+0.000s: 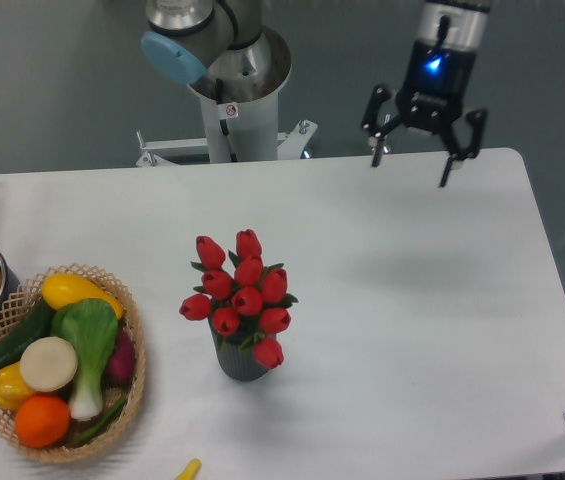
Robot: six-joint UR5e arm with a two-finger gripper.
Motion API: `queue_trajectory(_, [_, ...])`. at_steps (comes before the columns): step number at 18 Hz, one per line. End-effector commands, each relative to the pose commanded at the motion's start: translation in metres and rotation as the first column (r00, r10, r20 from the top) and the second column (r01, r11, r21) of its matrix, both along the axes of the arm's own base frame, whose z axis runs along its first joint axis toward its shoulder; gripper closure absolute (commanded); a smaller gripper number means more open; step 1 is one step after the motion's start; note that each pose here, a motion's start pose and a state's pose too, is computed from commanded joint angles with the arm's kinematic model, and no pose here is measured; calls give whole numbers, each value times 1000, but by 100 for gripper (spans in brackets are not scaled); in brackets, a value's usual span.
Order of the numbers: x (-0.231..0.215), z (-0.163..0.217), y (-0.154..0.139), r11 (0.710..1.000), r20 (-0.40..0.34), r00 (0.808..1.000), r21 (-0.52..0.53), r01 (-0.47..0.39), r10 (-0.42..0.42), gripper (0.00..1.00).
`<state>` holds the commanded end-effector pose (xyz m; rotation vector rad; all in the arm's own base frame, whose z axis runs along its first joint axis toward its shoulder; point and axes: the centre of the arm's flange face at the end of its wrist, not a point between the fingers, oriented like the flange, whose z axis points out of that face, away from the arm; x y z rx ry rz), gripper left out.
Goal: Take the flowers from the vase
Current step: 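Move the open gripper toward the red tulip stems above the vase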
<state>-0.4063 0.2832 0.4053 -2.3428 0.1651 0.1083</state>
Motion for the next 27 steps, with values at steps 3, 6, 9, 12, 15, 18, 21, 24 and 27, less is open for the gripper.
queue_trajectory(3, [4,-1,11,995,21,999,97,35,-37,0])
queue_trajectory(6, [3,-15,24,983,-24,991,125,136,-134,0])
queue_trajectory(9, [8,-39,43,971,-15,978,120,209,-208,0])
queue_trajectory(12, [16,-56,67,959,16,965,123,257,-261,0])
queue_trajectory(15, [22,-58,77,946,48,960,192,262,-276,0])
queue_trajectory(18, [26,-67,89,931,83,951,246,271,-299,0])
queue_trajectory(21, [28,-79,98,927,105,943,243,285,-317,0])
queue_trajectory(24, [30,-89,106,923,113,936,242,300,-334,0])
queue_trajectory(27, [33,-92,111,920,119,932,243,308,-343,0])
